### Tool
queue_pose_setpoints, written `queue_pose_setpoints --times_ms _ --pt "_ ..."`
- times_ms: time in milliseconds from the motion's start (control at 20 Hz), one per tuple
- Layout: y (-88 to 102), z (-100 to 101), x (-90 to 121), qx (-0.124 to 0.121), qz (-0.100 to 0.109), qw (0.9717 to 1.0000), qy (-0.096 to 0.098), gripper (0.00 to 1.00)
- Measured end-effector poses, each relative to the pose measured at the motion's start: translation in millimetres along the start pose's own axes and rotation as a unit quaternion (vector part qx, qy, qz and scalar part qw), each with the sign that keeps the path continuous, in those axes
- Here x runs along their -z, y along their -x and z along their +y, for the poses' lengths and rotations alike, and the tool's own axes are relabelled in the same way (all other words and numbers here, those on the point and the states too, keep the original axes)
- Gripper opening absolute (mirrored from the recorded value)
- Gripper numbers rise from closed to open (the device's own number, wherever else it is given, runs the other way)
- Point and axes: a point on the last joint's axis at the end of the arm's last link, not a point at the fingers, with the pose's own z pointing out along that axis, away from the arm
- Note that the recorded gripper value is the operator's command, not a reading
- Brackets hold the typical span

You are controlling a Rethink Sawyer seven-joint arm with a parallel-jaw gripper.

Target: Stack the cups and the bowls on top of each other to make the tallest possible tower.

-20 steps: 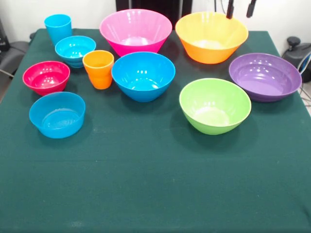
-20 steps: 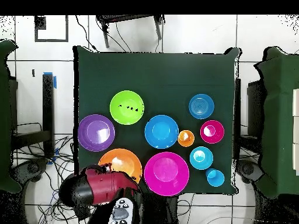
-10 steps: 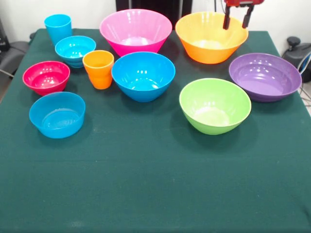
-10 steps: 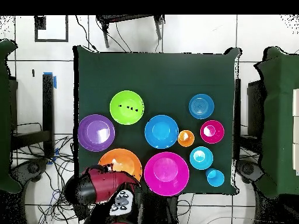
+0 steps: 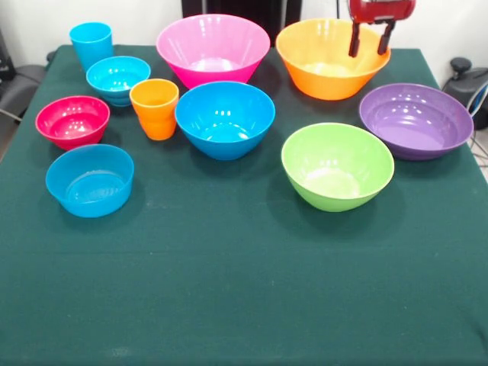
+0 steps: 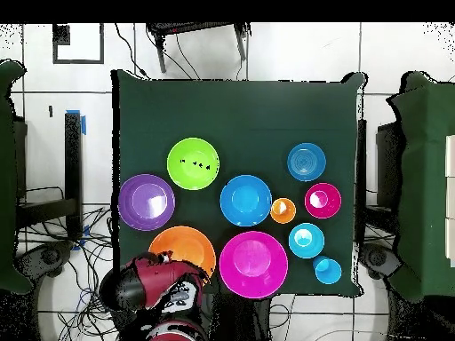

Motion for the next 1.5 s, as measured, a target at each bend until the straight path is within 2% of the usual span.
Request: queue_pose_setpoints --times_ms 250,650,1000,1500 --pt "-11.0 12.8 -7.0 0.011 -0.002 0.9999 -0.006 1.0" --pt "-16.8 21.1 -8.4 0.008 -0.004 0.9999 -0.01 1.0" --pt "-6.5 20.1 2.6 0.003 -0.02 0.9998 -0.009 1.0" --pt "18.2 15.5 29.7 -0.002 -0.06 0.9981 -0.012 1.0"
